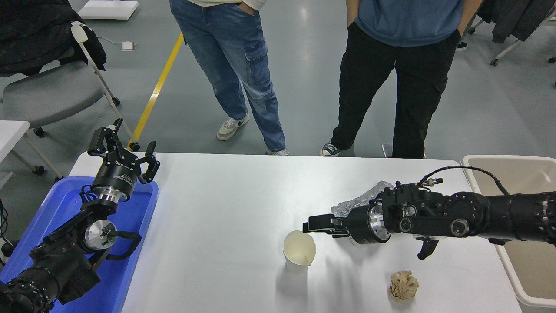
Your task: Dispose of the paper cup in the dustbin
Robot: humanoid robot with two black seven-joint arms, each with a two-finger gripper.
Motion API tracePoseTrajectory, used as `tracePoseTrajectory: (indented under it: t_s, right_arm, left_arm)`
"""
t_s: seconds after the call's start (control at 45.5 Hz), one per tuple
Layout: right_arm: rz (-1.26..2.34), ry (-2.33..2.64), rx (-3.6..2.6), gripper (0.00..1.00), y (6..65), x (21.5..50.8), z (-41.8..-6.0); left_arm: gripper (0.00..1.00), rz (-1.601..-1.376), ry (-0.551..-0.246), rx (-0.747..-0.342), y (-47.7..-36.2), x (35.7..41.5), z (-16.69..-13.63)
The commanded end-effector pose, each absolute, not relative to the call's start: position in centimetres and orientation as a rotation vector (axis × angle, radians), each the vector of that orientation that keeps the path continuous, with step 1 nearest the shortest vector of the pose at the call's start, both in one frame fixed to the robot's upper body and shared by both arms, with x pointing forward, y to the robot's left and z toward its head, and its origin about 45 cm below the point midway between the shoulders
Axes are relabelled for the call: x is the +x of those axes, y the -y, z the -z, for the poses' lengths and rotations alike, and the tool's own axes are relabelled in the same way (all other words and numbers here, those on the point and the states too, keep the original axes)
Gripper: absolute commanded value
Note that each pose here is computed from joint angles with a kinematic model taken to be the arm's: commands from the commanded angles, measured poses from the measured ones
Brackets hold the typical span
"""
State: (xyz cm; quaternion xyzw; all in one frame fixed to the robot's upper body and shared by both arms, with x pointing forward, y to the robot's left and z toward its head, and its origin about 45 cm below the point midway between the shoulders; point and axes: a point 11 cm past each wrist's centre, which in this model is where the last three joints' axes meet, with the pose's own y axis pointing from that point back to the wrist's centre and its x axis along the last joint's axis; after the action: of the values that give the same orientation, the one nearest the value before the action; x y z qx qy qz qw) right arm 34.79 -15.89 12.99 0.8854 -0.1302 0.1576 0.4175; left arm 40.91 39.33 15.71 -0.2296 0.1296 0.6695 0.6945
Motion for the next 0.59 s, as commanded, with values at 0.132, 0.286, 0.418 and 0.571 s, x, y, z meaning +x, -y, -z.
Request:
tracePoseTrajectory:
  t_s: [0.132, 0.286, 0.418, 0.571]
  right_arm:
    - [-0.382, 0.333, 2.241, 1.00, 15.6, 33.7, -11.6]
    - [-0.360, 0.338, 2.240, 1.00, 15.9, 32.9, -10.6]
    - [-0.353, 0.342, 2.259, 0.98, 15.9, 32.5, -10.3]
    - [-0.360, 0.352, 2.265, 0.96, 16.2, 32.5, -10.1]
  left_arm:
    - [1.00, -1.495, -0.289, -0.513, -39.3, 40.91, -15.71]
    - [1.00, -1.495, -0.289, -0.513, -39.3, 40.91, -15.71]
    - [1.00, -1.495, -0.289, -0.513, -39.3, 40.91, -15.71]
    - [1.00, -1.495, -0.288, -0.512, -39.4, 40.90, -15.74]
